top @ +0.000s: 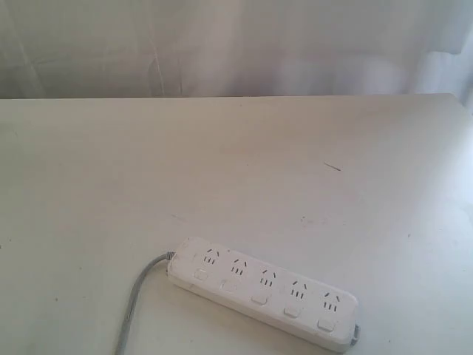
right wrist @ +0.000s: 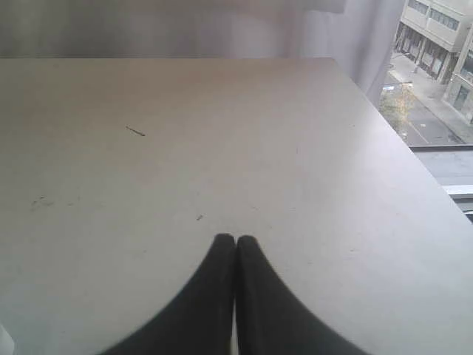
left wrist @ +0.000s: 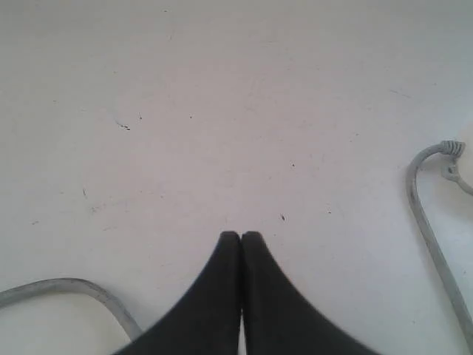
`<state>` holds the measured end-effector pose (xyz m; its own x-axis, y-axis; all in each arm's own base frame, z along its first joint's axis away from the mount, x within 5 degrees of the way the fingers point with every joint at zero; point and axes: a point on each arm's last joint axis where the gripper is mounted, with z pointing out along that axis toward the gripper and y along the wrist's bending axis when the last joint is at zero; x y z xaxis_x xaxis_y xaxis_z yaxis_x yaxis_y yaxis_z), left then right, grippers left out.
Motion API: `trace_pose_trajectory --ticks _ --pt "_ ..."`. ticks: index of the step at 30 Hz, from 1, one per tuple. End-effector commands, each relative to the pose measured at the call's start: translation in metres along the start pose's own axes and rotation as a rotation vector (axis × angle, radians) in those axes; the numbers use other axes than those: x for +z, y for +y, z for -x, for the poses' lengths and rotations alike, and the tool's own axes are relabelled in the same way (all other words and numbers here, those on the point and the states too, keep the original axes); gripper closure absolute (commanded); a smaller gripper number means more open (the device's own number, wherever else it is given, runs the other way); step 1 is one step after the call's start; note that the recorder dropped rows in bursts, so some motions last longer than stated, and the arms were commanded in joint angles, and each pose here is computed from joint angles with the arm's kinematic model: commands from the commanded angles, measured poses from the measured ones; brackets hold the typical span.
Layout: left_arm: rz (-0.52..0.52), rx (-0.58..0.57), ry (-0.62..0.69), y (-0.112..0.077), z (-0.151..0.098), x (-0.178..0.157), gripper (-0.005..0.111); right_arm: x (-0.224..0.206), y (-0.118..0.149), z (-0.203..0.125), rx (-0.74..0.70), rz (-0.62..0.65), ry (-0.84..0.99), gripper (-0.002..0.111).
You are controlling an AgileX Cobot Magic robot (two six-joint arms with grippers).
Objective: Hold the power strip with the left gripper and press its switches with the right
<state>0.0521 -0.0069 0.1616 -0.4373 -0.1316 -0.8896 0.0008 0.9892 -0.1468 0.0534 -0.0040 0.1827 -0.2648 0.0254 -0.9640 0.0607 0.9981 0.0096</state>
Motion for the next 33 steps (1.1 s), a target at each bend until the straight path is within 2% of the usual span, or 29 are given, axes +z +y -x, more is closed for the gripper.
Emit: trace_pose_trajectory --ticks 1,4,13,21,22,23,27,33 --pt "-0.002 0.022 0.002 0.0 -0.001 0.0 0.107 0.0 -0.001 -0.001 -0.004 -0.009 -0.007 0.108" --pt "-0.002 0.098 0.002 0.0 -0.001 0.0 0.107 0.0 -0.001 -0.001 -0.004 -0.009 -0.007 0.108" --pt "-0.002 0.231 0.002 0.0 -0.001 0.0 0.107 0.0 -0.001 -0.001 -0.004 -0.009 -0.007 0.108" --pt "-0.002 0.233 0.002 0.0 -0.001 0.0 0.107 0.0 -0.001 -0.001 -0.004 -0.009 -0.007 0.108" --pt "0.004 0.26 0.001 0.0 -0.001 0.0 0.107 0.0 -0.001 -0.001 -0.004 -0.009 -0.007 0.108" --pt "0.022 0.343 -0.002 0.002 0.0 0.0 0.107 0.0 -0.001 -0.001 -0.004 -0.009 -0.007 0.108" --pt "0.061 0.48 -0.05 0.004 0.005 0.0 0.107 0.0 -0.001 -0.001 -0.004 -0.009 -0.007 0.108" --pt "0.103 0.607 -0.182 0.004 0.017 -0.002 0.107 0.0 -0.001 -0.001 -0.004 -0.009 -0.007 0.108"
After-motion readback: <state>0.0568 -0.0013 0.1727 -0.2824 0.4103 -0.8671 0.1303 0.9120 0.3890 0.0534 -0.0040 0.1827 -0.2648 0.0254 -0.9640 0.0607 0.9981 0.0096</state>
